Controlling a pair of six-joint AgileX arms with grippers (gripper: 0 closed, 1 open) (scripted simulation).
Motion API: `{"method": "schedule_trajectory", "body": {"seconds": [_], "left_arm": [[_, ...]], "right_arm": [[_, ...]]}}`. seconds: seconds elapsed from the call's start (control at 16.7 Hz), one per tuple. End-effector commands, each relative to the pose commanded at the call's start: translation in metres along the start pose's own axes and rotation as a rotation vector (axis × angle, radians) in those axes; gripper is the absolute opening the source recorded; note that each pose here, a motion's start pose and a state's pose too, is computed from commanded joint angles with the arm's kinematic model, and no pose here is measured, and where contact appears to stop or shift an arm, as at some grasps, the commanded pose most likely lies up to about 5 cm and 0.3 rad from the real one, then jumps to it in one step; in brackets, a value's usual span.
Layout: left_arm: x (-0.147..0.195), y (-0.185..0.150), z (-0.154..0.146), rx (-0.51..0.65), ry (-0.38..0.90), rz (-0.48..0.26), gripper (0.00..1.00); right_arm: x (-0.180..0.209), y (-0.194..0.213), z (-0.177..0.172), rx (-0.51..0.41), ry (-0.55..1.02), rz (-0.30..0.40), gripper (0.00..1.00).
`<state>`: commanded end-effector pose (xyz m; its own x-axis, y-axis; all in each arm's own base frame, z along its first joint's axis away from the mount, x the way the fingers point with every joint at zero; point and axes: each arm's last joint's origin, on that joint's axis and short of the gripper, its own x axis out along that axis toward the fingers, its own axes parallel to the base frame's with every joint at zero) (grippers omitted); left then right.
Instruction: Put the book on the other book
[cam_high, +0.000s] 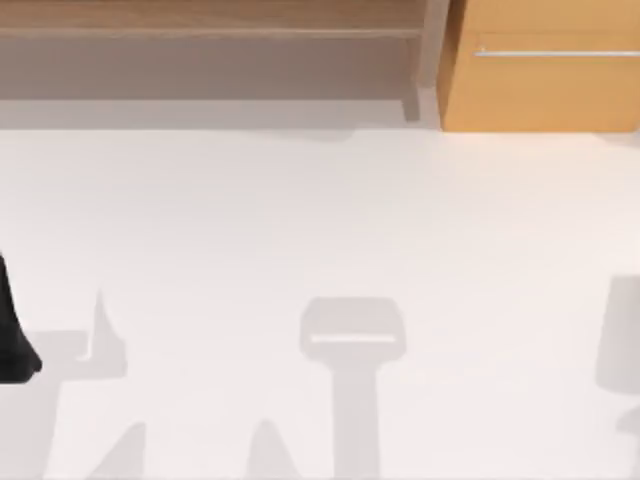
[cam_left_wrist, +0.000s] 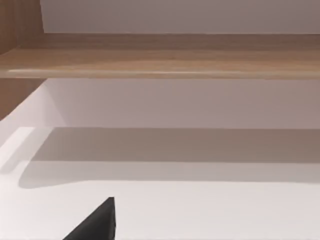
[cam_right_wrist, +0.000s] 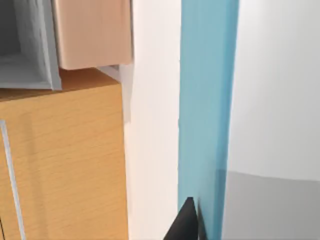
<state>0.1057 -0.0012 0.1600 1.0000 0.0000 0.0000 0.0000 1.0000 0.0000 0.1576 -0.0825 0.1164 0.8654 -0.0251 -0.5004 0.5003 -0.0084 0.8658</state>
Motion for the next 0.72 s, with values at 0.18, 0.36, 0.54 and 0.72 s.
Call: {"method": "schedule_trajectory", "body": {"seconds": [0.18,0.36,0.54,0.72], "left_arm": [[0.0000,0.0000,0.0000,0.000,0.000,0.000,1.00],[0.0000,0.0000,0.0000,0.000,0.000,0.000,1.00],[0.0000,0.0000,0.0000,0.000,0.000,0.000,1.00],[0.0000,0.0000,0.0000,0.000,0.000,0.000,1.00]], "right_arm": [[0.0000,0.0000,0.0000,0.000,0.000,0.000,0.38],[0.0000,0.0000,0.0000,0.000,0.000,0.000,0.60],[0.0000,0.0000,0.0000,0.000,0.000,0.000,0.83],[0.0000,0.0000,0.0000,0.000,0.000,0.000,1.00]]}}
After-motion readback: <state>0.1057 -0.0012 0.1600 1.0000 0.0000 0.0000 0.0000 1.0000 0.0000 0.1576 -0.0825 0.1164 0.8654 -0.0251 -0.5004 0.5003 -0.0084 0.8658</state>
